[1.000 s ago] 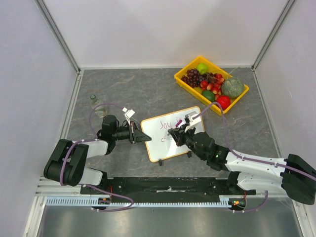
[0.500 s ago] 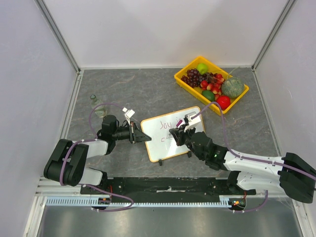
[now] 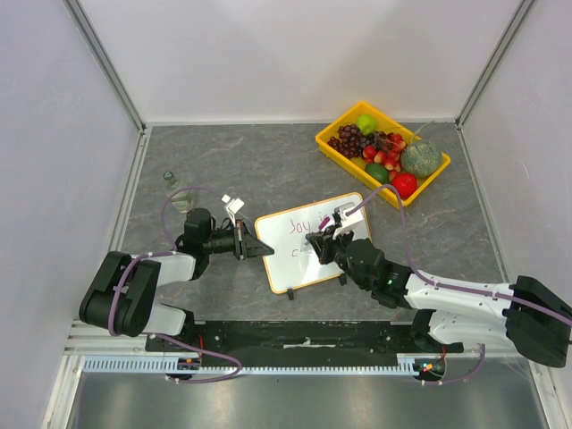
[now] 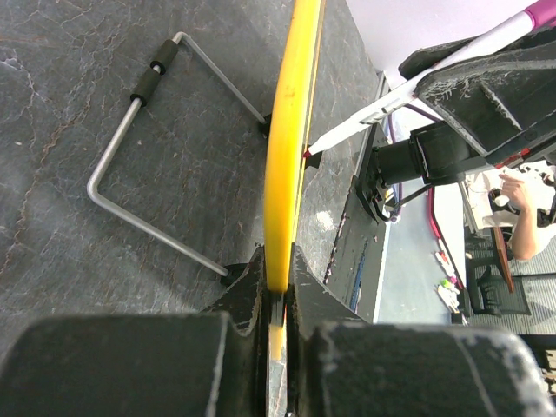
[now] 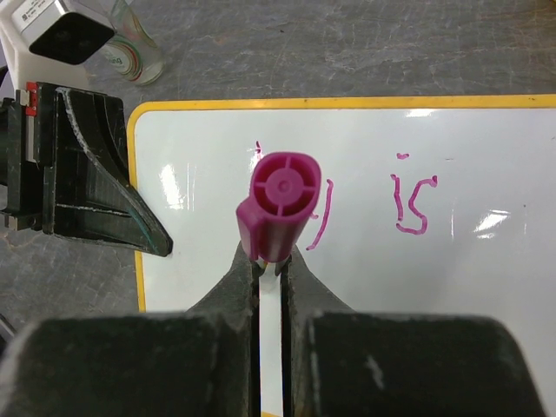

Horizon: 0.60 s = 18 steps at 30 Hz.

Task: Write a sentence on the whiteboard
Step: Write on the whiteboard at the whiteboard stand.

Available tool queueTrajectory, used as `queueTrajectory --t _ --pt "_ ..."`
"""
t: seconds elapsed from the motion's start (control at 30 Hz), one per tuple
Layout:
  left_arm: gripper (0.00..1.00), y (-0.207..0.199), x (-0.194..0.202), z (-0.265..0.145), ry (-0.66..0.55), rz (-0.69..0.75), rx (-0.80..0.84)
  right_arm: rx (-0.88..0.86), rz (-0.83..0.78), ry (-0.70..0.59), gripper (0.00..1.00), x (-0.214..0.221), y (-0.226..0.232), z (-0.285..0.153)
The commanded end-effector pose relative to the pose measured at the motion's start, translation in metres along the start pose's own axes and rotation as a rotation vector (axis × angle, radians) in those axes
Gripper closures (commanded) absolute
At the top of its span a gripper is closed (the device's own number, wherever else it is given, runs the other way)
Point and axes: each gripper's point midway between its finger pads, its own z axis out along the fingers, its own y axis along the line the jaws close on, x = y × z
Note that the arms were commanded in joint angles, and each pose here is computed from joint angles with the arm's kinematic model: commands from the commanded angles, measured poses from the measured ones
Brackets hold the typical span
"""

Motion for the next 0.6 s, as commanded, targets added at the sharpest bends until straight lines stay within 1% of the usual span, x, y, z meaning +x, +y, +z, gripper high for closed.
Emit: queueTrajectory --t 0.0,0.23,0.57 --pt "0.98 0.013 -0.003 0.002 -0.017 -0.008 -0.057 0.011 0.045 -0.089 1.0 -0.027 0.002 -0.003" --pt "0.98 0.013 -0.003 0.002 -0.015 -0.011 -0.055 0.02 0.032 -0.114 1.0 -0.04 0.004 -0.002" --pt "0.98 0.013 -0.003 0.002 -0.016 -0.008 -0.055 0.038 0.026 -0.069 1.0 -0.018 -0.002 0.004"
